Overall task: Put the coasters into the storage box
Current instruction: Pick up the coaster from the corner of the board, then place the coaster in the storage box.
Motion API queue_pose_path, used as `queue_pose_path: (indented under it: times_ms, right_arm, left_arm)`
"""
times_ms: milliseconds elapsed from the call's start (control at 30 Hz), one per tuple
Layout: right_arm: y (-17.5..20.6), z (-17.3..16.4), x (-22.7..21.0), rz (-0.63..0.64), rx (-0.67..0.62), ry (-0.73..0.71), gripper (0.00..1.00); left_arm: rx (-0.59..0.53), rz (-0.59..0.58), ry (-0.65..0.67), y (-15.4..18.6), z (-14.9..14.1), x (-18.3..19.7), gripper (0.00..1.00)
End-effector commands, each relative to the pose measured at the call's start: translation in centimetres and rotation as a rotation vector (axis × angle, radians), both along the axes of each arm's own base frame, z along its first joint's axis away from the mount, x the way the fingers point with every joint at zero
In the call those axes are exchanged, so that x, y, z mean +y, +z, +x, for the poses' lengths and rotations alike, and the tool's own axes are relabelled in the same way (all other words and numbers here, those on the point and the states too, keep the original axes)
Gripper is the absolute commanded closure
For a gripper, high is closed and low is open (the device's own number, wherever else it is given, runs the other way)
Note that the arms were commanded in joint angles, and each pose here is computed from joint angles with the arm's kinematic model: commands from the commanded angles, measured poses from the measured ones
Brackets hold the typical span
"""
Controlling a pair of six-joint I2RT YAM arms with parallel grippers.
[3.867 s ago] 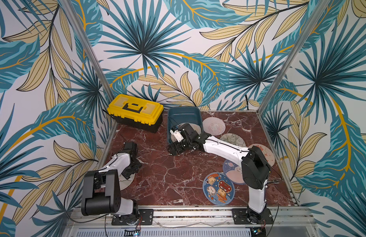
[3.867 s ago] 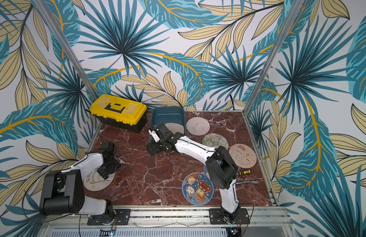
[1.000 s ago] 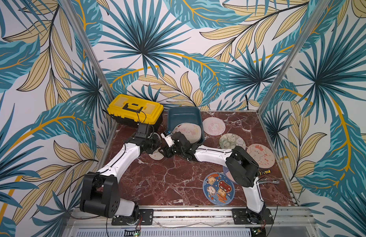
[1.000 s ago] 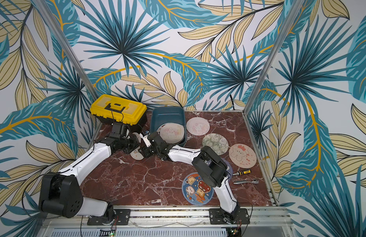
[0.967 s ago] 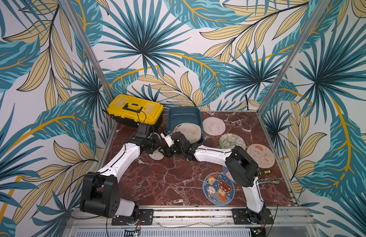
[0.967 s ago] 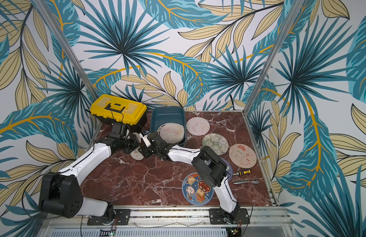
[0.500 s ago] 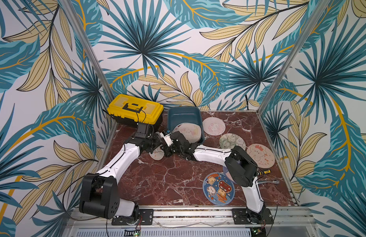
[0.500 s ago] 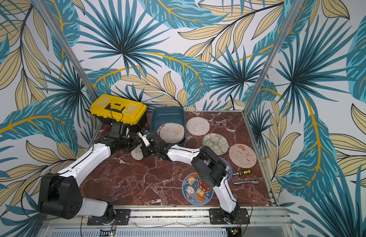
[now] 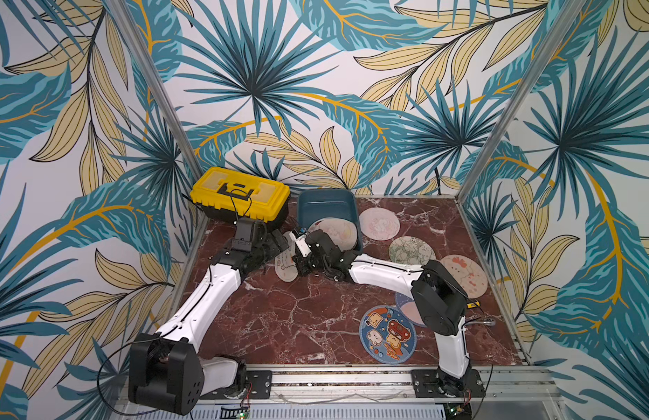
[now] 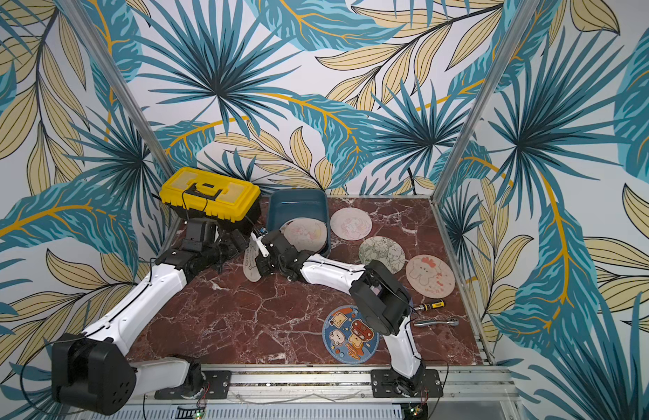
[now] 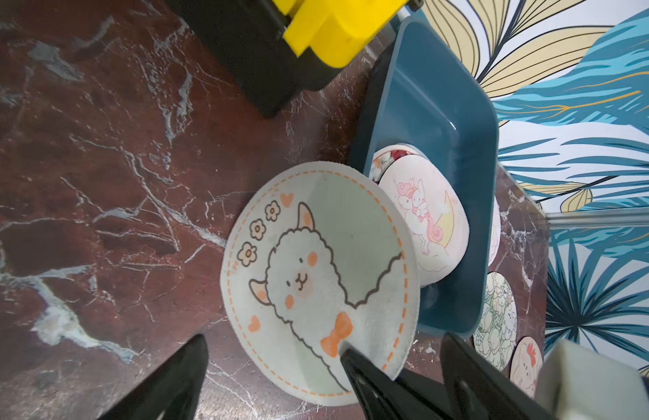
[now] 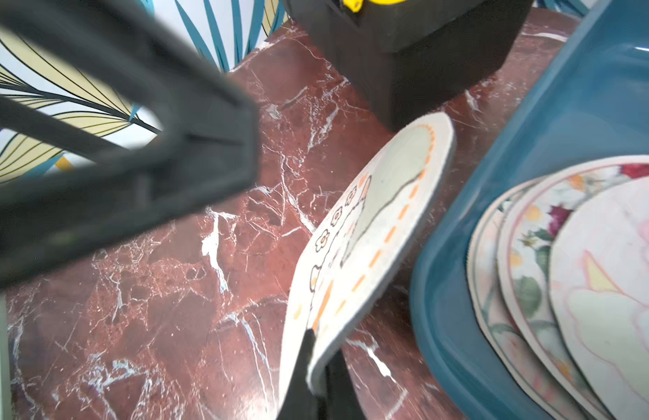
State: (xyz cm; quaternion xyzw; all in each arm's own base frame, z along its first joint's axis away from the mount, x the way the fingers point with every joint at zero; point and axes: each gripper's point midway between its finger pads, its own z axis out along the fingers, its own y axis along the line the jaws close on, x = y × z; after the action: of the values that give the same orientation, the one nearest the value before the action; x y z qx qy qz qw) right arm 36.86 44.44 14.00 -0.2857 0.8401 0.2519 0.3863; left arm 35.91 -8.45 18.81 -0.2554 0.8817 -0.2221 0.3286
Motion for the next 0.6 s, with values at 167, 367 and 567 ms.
queue_pose_path:
  times_ms: [167, 367, 567]
  right_arm:
    - [6.5, 1.0, -2.7, -0.074, -0.070, -0.055, 1.00]
    - [9.3, 2.7, -4.9, -0.110, -0.057, -0.124, 1.00]
    - [10.1, 5.5, -7.4, -0.146, -0.022, -0.201, 1.00]
  left_arm:
    - [-0.054, 0.037, -0.031, 0.3, 0.0, 0.0, 0.00]
    - [-0.077, 0.018, -0.101, 0.2, 0.1, -1.1, 0.01]
    - [-0.131, 0.013, -0.188, 0.4, 0.2, -2.5, 0.00]
